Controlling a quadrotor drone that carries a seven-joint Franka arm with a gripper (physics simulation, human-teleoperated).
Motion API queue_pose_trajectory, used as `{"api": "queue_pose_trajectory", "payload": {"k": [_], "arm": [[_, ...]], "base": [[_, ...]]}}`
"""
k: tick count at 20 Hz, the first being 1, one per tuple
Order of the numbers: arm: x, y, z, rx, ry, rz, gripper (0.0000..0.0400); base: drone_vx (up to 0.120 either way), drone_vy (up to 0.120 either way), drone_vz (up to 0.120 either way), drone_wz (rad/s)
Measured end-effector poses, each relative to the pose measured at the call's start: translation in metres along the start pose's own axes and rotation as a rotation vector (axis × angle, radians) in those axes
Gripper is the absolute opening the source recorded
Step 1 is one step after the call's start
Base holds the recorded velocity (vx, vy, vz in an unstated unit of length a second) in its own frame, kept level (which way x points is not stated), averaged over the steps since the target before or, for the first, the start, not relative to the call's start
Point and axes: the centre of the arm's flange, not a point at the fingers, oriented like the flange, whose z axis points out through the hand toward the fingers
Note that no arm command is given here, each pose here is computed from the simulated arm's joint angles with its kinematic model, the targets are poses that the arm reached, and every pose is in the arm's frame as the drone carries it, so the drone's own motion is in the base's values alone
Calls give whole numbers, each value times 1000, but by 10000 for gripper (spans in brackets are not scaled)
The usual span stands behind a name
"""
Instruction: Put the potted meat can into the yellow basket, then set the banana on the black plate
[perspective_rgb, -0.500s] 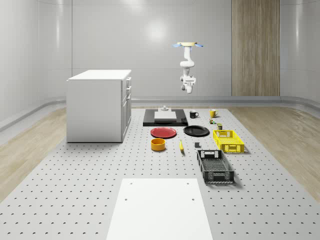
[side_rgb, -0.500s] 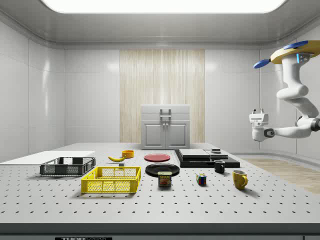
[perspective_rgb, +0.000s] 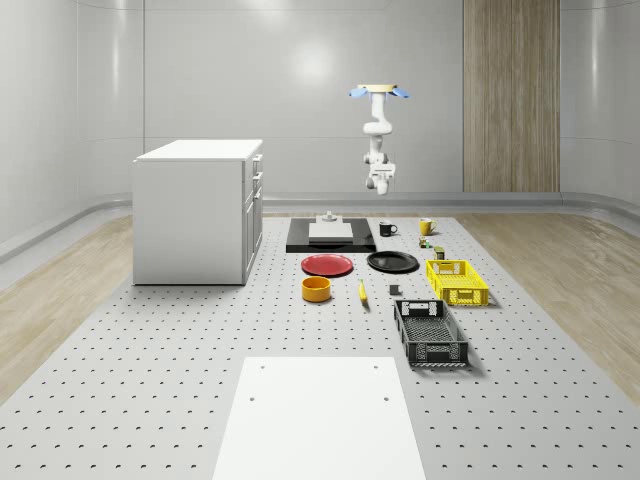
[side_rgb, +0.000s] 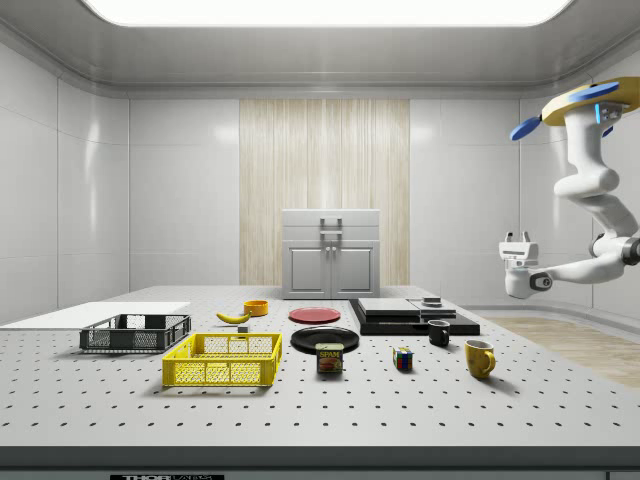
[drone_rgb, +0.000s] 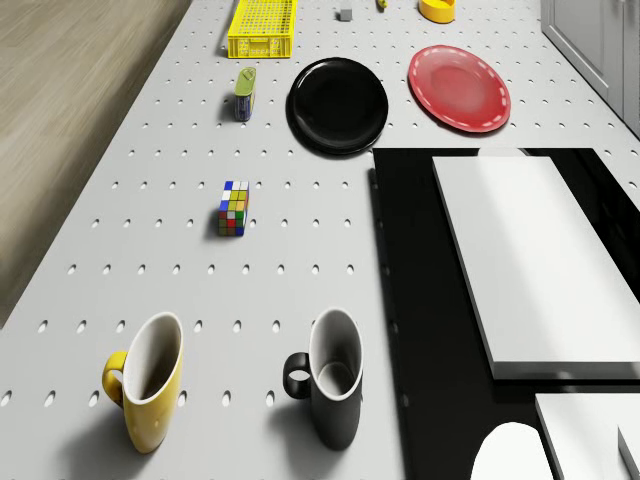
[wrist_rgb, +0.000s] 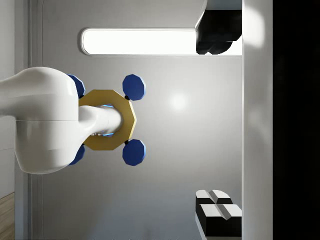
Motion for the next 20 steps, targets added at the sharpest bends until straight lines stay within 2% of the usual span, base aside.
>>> {"api": "queue_pose_trajectory", "payload": {"k": [7, 20], "arm": [[1, -1, -21, 4, 4, 0, 400], [1, -1, -27, 11, 11, 0, 400]], "base": [[120, 120, 0, 0], [120, 120, 0, 0]]}}
